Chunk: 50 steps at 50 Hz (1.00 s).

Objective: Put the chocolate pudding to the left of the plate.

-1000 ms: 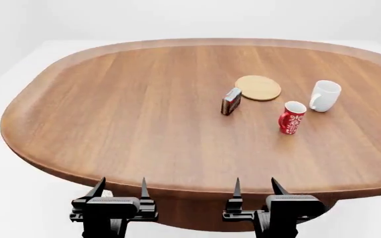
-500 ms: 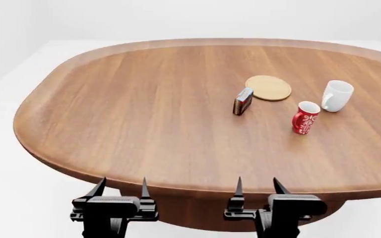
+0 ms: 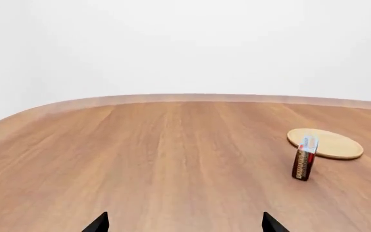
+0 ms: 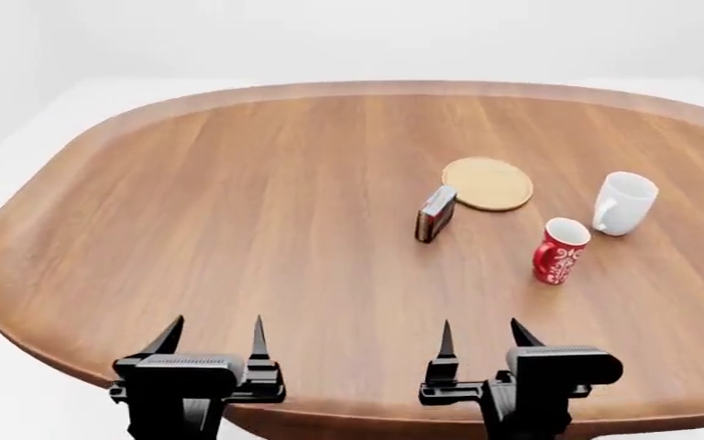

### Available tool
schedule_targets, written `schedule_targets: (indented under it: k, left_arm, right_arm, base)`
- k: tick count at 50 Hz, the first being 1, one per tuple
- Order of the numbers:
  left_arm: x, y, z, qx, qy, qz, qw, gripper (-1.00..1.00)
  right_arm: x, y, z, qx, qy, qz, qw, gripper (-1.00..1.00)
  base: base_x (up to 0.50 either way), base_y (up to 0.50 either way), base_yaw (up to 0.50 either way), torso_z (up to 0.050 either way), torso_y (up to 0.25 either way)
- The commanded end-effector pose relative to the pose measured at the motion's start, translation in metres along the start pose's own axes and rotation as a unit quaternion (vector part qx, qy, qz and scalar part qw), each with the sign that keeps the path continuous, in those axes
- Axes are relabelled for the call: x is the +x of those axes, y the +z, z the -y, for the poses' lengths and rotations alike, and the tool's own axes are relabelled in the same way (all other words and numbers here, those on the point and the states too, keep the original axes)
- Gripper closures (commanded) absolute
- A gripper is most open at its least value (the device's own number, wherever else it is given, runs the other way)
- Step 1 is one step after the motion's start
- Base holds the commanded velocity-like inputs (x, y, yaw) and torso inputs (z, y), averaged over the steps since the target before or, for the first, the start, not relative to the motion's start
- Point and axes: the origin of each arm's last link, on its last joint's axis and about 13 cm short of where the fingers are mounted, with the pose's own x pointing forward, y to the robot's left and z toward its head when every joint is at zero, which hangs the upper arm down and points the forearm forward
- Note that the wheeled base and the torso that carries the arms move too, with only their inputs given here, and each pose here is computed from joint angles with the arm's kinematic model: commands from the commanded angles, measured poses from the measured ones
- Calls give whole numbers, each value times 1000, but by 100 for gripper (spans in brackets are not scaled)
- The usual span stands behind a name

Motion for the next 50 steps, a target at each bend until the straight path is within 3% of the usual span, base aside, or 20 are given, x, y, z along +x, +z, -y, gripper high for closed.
schedule_targets:
  k: [1,50]
  left_arm:
    - [-3,7,-1,-2,-1,3,1000,-100]
    - [-8,15,0,-2,-4,5,1000,-100]
  right_arm:
    - [-3,8,1,-4,9,-4,1000,-100]
    - [-10,15,3,0,6,3,1000,-100]
  base:
    - [500,-12,0,0,0]
    - [500,0,0,0,0]
